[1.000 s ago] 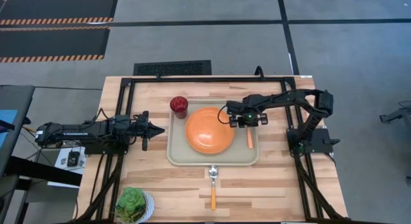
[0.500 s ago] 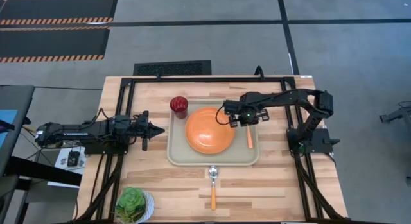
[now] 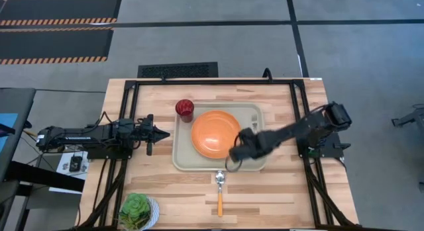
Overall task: Pick and place plate/cup/fork/spoon on tray
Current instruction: Put the orange spoon to the right of the orange plate on the gray serving tray
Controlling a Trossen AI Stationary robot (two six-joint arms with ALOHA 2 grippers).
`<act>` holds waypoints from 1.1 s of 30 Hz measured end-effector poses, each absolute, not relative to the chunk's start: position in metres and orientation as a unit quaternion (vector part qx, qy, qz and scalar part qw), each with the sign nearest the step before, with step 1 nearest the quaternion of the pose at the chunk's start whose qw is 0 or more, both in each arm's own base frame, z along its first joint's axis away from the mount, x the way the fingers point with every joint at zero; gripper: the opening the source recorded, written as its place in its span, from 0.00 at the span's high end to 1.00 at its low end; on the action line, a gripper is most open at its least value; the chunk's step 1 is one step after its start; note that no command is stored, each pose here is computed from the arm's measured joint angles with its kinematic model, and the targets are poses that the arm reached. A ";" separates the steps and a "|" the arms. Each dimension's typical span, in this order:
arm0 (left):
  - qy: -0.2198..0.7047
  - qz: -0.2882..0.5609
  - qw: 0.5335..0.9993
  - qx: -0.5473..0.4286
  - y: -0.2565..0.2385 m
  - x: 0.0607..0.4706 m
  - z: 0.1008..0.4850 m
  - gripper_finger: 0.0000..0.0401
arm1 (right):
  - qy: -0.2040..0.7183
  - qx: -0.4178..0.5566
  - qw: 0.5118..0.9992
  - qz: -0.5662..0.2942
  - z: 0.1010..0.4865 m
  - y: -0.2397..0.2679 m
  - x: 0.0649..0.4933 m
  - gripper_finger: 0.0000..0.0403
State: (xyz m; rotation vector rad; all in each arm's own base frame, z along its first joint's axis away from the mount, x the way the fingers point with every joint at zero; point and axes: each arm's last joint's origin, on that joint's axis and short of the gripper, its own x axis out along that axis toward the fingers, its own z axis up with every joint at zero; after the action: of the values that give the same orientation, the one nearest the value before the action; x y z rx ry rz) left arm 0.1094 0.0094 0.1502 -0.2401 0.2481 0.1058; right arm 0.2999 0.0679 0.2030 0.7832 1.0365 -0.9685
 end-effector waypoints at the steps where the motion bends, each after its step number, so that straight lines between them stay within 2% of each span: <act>1: 0.123 0.053 0.984 -0.119 0.009 0.109 0.150 1.00 | 0.449 0.341 0.707 -0.426 0.204 0.077 0.300 0.94; 5: 0.123 0.054 0.984 -0.115 0.010 0.109 0.150 1.00 | 0.403 0.318 0.761 -0.396 0.206 0.106 0.299 0.96; 10: 0.124 0.059 0.984 -0.110 0.010 0.109 0.150 1.00 | 0.380 0.316 0.795 -0.351 0.210 0.119 0.305 0.95; 17: 0.124 0.059 0.985 -0.105 0.010 0.109 0.150 1.00 | 0.351 0.342 0.808 -0.327 0.210 0.116 0.319 0.92; 20: 0.124 0.059 0.985 -0.105 0.010 0.109 0.150 1.00 | 0.344 0.352 0.826 -0.275 0.213 0.118 0.329 0.95; 26: 0.125 0.048 0.986 -0.095 0.009 0.109 0.150 1.00 | 0.270 0.358 0.876 -0.178 0.213 0.137 0.356 0.99; 33: 0.135 0.034 0.985 -0.098 0.009 0.111 0.149 1.00 | 0.271 0.384 0.870 -0.148 0.186 0.163 0.363 0.91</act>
State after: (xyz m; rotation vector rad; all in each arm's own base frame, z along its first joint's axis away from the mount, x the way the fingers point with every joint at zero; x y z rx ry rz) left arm 0.1106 0.0085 0.1485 -0.1962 0.2711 0.0683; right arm 0.3630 0.1626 0.1858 0.8031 0.5663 -0.3087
